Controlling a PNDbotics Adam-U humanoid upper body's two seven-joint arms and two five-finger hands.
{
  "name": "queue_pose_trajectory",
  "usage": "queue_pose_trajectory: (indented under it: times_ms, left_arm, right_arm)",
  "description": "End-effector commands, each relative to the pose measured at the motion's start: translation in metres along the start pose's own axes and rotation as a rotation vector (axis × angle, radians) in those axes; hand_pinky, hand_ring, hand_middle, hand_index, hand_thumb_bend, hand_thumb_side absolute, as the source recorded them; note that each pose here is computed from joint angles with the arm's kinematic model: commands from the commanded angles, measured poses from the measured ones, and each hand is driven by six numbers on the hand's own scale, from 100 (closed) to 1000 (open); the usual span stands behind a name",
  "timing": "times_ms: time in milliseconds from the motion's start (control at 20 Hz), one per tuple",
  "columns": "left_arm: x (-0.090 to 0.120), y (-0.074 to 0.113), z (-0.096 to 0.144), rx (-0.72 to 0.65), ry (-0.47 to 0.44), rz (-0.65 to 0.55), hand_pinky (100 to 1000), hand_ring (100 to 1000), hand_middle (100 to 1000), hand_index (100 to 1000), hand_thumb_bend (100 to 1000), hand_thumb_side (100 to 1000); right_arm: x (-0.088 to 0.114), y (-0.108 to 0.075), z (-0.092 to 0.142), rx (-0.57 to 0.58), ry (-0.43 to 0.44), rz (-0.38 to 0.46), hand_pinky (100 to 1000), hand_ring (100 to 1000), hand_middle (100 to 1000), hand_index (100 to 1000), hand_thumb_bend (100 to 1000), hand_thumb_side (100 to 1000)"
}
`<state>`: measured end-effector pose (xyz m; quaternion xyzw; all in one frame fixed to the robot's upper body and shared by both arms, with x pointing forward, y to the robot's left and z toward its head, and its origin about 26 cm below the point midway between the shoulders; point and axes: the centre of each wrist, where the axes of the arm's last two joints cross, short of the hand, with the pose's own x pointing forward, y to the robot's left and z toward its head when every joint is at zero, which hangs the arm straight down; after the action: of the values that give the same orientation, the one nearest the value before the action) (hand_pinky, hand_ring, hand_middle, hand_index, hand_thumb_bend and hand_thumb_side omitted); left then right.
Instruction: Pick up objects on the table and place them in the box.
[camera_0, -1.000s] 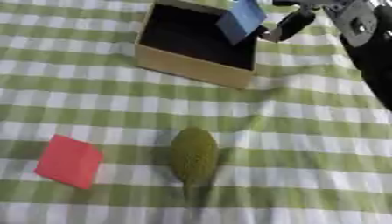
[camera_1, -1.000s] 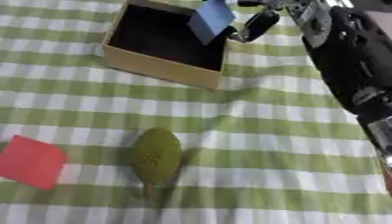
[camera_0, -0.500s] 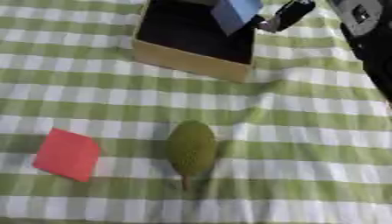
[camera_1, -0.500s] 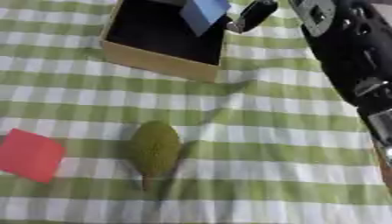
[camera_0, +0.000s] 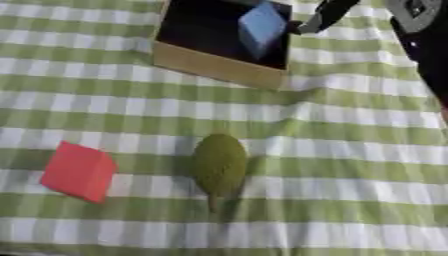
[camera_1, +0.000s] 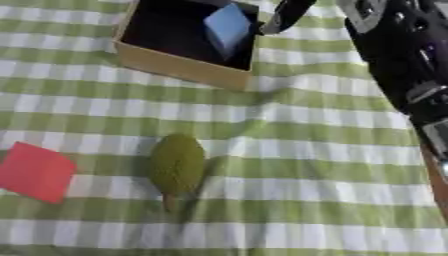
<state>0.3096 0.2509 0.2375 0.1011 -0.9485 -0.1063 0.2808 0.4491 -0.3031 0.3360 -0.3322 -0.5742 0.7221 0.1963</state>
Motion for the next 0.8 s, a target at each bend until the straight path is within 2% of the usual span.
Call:
queue_pose_trajectory:
  times_ms: [50, 200, 500, 600, 800]
  left_arm:
    - [0.006, 0.004, -0.003, -0.005, -0.023, -0.011, 799, 745, 793, 907, 123, 666]
    - [0.005, 0.004, -0.003, -0.004, -0.021, -0.011, 800, 745, 793, 907, 129, 671]
    - [0.005, 0.004, -0.003, -0.001, -0.019, -0.010, 800, 745, 793, 906, 130, 671]
    - [0.005, 0.004, -0.002, 0.000, -0.018, -0.011, 800, 745, 793, 905, 129, 671]
    - [0.005, 0.006, -0.002, 0.001, -0.015, -0.019, 800, 744, 793, 903, 125, 671]
  right_arm:
    - [-0.002, -0.015, 0.009, -0.004, 0.015, 0.053, 1000, 1000, 922, 1000, 378, 325]
    - [-0.001, -0.016, 0.007, -0.019, 0.013, 0.054, 1000, 1000, 921, 1000, 364, 304]
    - [0.001, -0.018, 0.008, -0.044, 0.003, 0.047, 1000, 1000, 904, 1000, 281, 240]
    - [0.002, -0.021, 0.011, -0.074, -0.006, 0.046, 1000, 998, 892, 1000, 224, 207]
    - [0.013, -0.035, 0.032, -0.164, -0.025, 0.073, 977, 974, 864, 1000, 100, 247]
